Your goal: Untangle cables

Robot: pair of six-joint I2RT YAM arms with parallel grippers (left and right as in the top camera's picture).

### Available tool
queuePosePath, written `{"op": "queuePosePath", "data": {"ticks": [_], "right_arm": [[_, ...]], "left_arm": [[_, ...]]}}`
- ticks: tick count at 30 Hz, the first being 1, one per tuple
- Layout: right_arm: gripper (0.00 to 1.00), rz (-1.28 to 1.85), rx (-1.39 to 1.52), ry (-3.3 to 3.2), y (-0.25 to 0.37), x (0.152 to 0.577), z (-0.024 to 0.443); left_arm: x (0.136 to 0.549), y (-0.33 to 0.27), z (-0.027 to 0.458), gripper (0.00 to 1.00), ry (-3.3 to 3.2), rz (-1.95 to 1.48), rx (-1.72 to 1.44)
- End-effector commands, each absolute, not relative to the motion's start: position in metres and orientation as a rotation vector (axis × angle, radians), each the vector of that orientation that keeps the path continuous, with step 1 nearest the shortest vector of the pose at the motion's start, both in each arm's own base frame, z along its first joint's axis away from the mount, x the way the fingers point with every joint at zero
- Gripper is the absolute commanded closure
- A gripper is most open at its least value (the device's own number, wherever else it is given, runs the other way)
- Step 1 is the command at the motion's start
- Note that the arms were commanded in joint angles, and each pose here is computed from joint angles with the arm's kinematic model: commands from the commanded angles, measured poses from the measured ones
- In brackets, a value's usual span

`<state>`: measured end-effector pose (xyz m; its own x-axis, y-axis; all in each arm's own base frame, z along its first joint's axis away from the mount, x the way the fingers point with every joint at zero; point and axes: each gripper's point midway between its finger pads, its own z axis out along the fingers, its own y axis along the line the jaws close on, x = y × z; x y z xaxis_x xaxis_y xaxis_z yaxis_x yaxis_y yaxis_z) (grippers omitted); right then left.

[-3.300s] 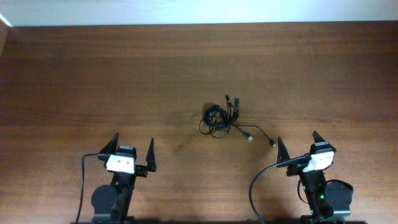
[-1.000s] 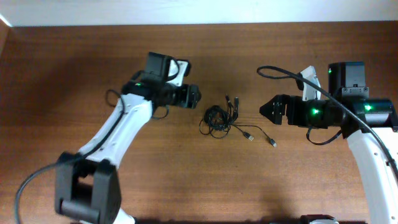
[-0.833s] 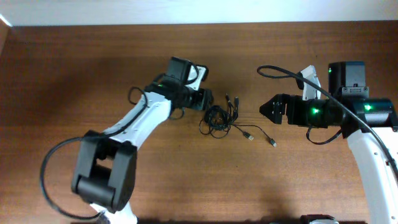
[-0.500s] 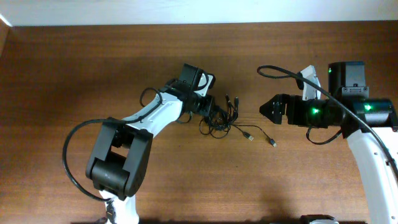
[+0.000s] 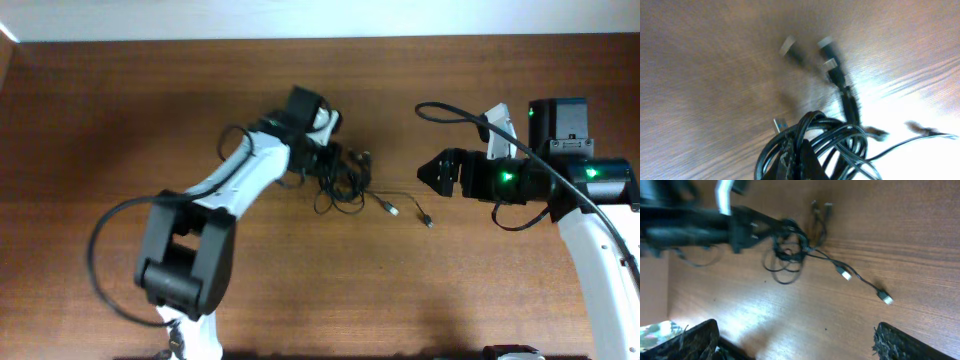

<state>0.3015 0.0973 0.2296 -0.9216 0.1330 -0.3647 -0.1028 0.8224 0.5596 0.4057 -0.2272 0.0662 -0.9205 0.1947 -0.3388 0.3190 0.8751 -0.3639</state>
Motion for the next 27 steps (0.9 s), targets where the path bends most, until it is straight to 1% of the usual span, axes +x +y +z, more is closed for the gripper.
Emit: {"op": "queuePosePath", "data": {"ticks": [1, 4, 5, 7, 8, 9, 11, 14, 18, 21, 23, 25, 27], "right_arm": [[0.02, 0.9, 0.062, 2.567, 0.106, 0.309, 0.241], [0.05, 0.934, 0.058, 2.524, 0.121, 0.318, 0.25], [0.09, 0.942, 0.07, 2.506, 0.133, 0.324, 0.253], [0.12, 0.89, 0.146, 2.529, 0.141, 0.334, 0.242], [0.13, 0.9, 0.132, 2.528, 0.147, 0.338, 0.24], [0.13, 0.917, 0.133, 2.529, 0.155, 0.343, 0.237], [0.19, 0.942, 0.181, 2.556, 0.162, 0.349, 0.226], [0.28, 0.945, 0.182, 2.574, 0.165, 0.355, 0.216], [0.43, 0.977, 0.21, 2.587, 0.168, 0.355, 0.213], [0.47, 1.006, 0.178, 2.588, 0.177, 0.352, 0.215], [0.48, 1.011, 0.131, 2.599, 0.19, 0.347, 0.214], [0.51, 0.979, 0.163, 2.656, 0.197, 0.343, 0.2], [0.52, 0.96, 0.214, 2.73, 0.198, 0.341, 0.18]], "left_arm": [[0.418, -0.226, 0.177, 1.0, 2.568, -0.758, 0.365], [0.411, -0.229, 0.206, 1.0, 2.513, -0.923, 0.384], [0.407, -0.23, 0.213, 1.0, 2.494, -1.024, 0.392], [0.405, -0.23, 0.225, 1.0, 2.452, -1.157, 0.402], [0.406, -0.226, 0.227, 1.0, 2.444, -1.18, 0.387], [0.409, -0.221, 0.227, 1.0, 2.444, -1.177, 0.37], [0.409, -0.219, 0.228, 1.0, 2.458, -1.204, 0.316], [0.409, -0.219, 0.228, 1.0, 2.466, -1.211, 0.297], [0.412, -0.221, 0.227, 1.0, 2.48, -1.203, 0.248], [0.406, -0.233, 0.224, 1.0, 2.493, -1.176, 0.283], [0.4, -0.245, 0.222, 1.0, 2.503, -1.158, 0.319], [0.401, -0.252, 0.222, 1.0, 2.497, -1.135, 0.328], [0.403, -0.252, 0.224, 1.0, 2.508, -1.158, 0.257]]}}
